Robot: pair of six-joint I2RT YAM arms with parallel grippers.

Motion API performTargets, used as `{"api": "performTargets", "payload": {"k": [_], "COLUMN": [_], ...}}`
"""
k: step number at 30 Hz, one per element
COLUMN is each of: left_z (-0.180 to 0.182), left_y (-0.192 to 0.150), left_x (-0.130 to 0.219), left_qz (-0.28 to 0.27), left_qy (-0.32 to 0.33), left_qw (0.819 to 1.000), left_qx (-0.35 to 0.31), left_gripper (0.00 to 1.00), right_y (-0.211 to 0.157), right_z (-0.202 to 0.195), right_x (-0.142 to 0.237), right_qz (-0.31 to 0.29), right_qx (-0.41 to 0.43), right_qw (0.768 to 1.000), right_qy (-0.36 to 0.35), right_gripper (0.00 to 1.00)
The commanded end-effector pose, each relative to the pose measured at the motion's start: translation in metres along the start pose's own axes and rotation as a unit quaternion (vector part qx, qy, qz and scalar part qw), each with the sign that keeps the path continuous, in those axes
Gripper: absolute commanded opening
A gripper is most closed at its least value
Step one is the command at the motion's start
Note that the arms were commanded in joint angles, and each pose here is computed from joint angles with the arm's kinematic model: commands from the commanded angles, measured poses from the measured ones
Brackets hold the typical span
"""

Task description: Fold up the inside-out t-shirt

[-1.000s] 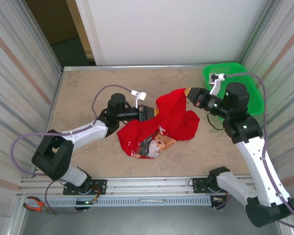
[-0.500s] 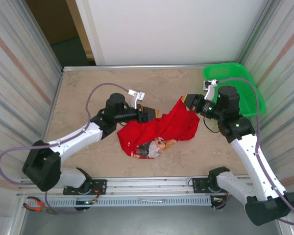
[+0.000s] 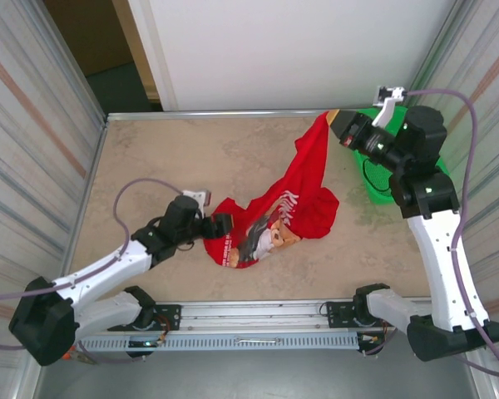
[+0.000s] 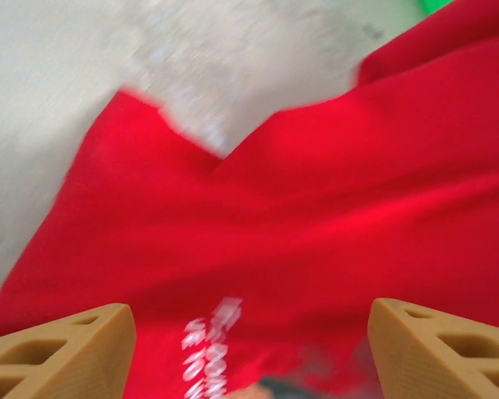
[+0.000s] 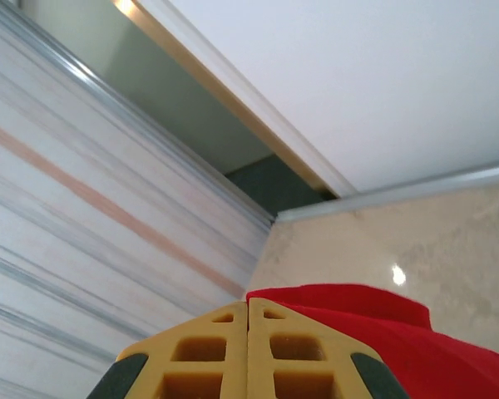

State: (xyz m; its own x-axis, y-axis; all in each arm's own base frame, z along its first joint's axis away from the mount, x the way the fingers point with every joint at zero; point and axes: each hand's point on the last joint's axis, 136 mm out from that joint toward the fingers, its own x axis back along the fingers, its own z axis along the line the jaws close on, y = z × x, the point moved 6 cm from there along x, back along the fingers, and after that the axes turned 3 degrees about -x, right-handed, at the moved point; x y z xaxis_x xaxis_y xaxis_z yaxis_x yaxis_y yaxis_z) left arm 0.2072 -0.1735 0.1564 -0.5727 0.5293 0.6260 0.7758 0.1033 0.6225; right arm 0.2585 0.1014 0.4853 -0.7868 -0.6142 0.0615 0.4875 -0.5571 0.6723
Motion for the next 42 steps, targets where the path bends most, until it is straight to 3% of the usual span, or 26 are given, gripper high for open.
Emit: {"api": "performTargets", "payload": {"k": [1, 12, 22, 23, 24, 25, 26, 28, 31, 35, 39, 40, 42], "left_z": [0.016, 0.013, 0.008, 0.008, 0.007, 0.006, 0.006, -0.004, -0.036, -0.076, -0.084, -0.083, -0.078], "left_y": [-0.006, 0.009, 0.029, 0.031, 0.038, 0.049, 0.063, 0.104, 0.177, 0.257, 0.289, 0.291, 0.29], "left_x": [0.005, -0.019, -0.101, -0.111, -0.119, -0.121, -0.117, -0.091, -0.019, 0.088, 0.145, 0.151, 0.158], "left_qz": [-0.035, -0.037, 0.02, 0.026, 0.031, 0.03, 0.028, -0.008, -0.087, -0.202, -0.249, -0.253, -0.259], "left_qy": [0.023, 0.016, 0.036, 0.032, 0.015, 0.001, -0.011, -0.029, -0.026, -0.064, -0.093, -0.097, -0.102], "left_qw": [0.996, 0.995, 0.998, 0.998, 0.999, 0.999, 0.998, 0.999, 0.995, 0.974, 0.961, 0.96, 0.958], "left_qx": [0.074, 0.087, 0.05, 0.043, 0.039, 0.041, 0.048, 0.03, -0.039, -0.08, -0.076, -0.071, -0.063], "left_gripper": [0.78, 0.84, 0.81, 0.68, 0.35, 0.1, 0.0, 0.0, 0.0, 0.0, 0.1, 0.1, 0.0], "right_y": [0.026, 0.039, 0.031, 0.031, 0.032, 0.034, 0.038, 0.052, 0.079, 0.113, 0.134, 0.137, 0.139], "right_z": [0.029, 0.048, 0.04, 0.04, 0.039, 0.039, 0.04, 0.043, 0.051, 0.069, 0.07, 0.069, 0.067], "right_x": [0.01, 0.02, 0.028, 0.03, 0.031, 0.032, 0.035, 0.042, 0.055, 0.074, 0.085, 0.085, 0.084], "right_qz": [-0.048, -0.078, -0.078, -0.079, -0.083, -0.087, -0.093, -0.109, -0.15, -0.204, -0.24, -0.243, -0.242], "right_qx": [0.04, 0.04, 0.029, 0.029, 0.031, 0.034, 0.039, 0.046, 0.054, 0.058, 0.048, 0.044, 0.036], "right_qw": [0.997, 0.994, 0.996, 0.996, 0.996, 0.995, 0.995, 0.993, 0.987, 0.977, 0.969, 0.969, 0.97], "right_qy": [0.038, 0.059, 0.038, 0.035, 0.03, 0.024, 0.016, 0.001, -0.008, -0.001, -0.009, -0.007, 0.0], "right_gripper": [0.0, 0.0, 0.0, 0.0, 0.0, 0.0, 0.0, 0.0, 0.0, 0.0, 0.0, 0.0, 0.0]}}
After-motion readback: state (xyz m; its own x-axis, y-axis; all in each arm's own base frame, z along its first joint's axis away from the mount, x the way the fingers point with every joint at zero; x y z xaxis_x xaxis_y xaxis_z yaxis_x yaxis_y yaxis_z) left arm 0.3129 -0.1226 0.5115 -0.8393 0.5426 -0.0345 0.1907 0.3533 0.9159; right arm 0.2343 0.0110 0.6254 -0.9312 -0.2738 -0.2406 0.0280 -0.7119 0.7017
